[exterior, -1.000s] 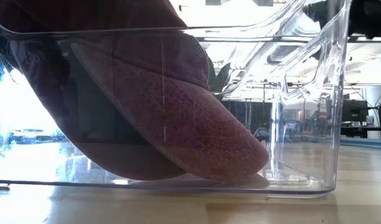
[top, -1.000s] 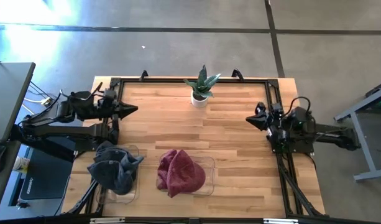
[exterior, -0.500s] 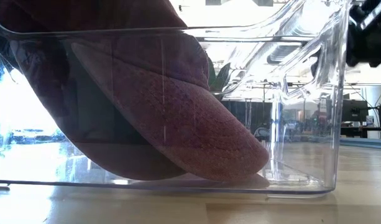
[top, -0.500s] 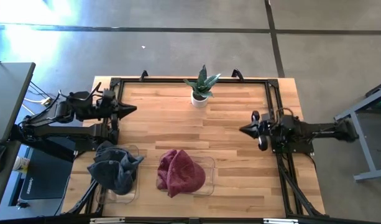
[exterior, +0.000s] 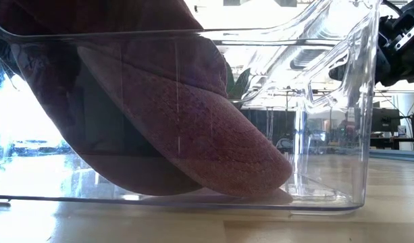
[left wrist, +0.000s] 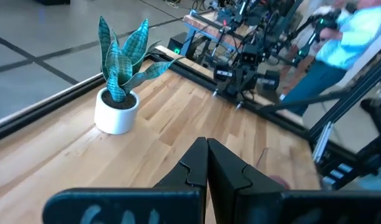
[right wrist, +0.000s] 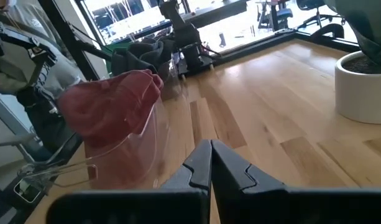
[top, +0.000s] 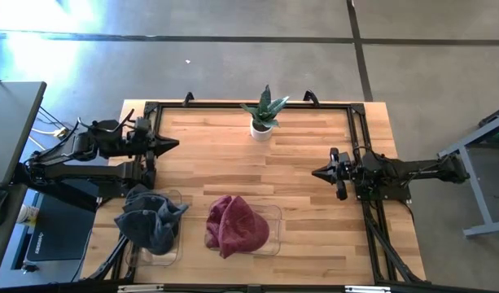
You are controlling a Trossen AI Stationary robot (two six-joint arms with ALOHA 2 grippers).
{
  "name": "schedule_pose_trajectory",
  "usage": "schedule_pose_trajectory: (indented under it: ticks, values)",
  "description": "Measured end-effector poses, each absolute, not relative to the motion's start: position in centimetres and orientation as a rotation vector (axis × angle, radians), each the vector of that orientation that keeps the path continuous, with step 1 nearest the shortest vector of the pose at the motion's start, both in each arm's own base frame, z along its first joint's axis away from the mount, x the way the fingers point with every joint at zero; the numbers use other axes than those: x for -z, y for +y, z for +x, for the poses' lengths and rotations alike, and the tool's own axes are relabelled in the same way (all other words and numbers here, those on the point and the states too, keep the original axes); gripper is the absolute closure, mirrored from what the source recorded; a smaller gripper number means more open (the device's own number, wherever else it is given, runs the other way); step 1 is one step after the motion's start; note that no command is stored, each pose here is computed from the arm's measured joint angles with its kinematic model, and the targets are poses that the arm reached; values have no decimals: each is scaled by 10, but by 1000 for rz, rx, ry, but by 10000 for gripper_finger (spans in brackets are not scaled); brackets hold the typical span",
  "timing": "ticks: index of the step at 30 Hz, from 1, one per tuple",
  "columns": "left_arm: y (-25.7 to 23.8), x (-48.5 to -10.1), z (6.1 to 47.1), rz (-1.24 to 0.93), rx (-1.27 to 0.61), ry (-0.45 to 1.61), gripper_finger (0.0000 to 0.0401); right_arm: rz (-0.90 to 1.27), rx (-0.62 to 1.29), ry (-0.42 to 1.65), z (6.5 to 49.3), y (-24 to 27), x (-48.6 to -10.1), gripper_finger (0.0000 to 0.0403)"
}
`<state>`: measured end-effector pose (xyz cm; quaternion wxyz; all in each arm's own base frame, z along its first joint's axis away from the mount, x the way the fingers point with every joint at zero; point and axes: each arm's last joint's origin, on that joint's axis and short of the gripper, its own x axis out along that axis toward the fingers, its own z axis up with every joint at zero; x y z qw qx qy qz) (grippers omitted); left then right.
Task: Pick & Place hat
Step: Return to Home Position
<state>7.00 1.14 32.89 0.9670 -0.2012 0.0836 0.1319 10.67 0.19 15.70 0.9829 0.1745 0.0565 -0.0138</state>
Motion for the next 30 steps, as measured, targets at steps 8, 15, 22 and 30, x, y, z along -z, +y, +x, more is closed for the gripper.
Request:
schedule_pose_trajectory:
  ticks: [8, 15, 22, 30]
  values:
    - [12, -327, 71, -260, -264, 191, 401, 354, 28, 116, 107, 2, -157, 393]
    - [13, -292, 89, -197, -204, 78, 401, 354, 28, 117, 107, 2, -157, 395]
    - [13, -239, 100, -211, -157, -72, 401, 354, 28, 117, 107, 2, -156, 396]
    - [10, -214, 87, -197, -94, -146, 401, 354, 28, 117, 107, 2, -156, 397]
